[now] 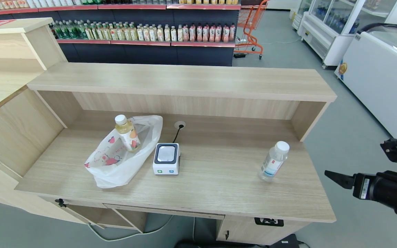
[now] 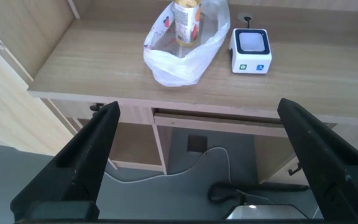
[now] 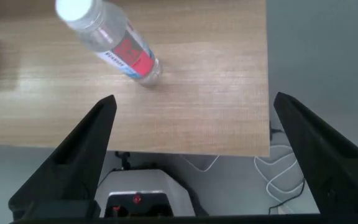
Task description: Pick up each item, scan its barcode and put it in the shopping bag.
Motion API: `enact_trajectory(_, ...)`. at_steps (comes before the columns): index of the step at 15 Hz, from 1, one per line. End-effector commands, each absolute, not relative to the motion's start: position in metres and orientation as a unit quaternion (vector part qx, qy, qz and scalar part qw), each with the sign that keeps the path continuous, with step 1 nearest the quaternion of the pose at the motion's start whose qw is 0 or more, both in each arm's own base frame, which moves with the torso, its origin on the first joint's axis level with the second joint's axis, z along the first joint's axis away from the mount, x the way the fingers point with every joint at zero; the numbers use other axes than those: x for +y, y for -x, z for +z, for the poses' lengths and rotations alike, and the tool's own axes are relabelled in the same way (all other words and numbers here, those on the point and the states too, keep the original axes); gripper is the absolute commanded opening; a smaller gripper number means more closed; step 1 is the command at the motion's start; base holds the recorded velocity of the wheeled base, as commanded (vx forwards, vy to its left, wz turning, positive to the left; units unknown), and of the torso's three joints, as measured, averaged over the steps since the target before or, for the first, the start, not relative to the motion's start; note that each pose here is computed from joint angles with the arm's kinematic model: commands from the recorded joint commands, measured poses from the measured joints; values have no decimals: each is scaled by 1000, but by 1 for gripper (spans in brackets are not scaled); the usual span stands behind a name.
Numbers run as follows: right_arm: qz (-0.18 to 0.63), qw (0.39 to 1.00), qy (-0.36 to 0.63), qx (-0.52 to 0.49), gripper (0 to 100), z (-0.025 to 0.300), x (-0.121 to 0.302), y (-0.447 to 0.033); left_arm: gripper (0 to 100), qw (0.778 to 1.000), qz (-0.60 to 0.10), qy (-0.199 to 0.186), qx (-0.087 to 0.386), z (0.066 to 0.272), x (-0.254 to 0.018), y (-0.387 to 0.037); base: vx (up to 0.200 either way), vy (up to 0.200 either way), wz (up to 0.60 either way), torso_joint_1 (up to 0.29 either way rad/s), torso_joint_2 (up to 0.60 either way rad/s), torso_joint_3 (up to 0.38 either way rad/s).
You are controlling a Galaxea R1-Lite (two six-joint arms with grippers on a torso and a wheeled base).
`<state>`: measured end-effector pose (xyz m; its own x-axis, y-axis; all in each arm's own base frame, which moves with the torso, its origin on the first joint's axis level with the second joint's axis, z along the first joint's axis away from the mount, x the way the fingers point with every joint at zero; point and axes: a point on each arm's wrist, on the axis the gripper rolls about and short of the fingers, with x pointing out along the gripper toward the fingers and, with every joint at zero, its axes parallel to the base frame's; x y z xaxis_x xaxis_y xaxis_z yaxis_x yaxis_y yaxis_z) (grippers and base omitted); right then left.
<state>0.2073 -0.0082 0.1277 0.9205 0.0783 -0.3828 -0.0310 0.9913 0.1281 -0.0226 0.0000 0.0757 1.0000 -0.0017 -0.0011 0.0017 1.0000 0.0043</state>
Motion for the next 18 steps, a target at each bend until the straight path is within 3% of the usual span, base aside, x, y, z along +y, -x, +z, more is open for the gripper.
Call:
enact_trajectory(1, 45, 971, -52, 230, 100, 85, 5, -241, 100, 1000, -1, -2, 1, 76, 0, 23, 0, 0, 0, 0, 0, 0)
enact_trajectory(8, 93, 970, -32, 224, 100, 59, 46, -266, 100, 1000, -1, -2, 0, 76, 0, 23, 0, 0, 0, 0, 0, 0)
enact_trajectory(18, 93, 982, 2, 165, 100, 54, 74, -316, 100, 1000, -1, -2, 1, 76, 0, 23, 0, 0, 0, 0, 0, 0)
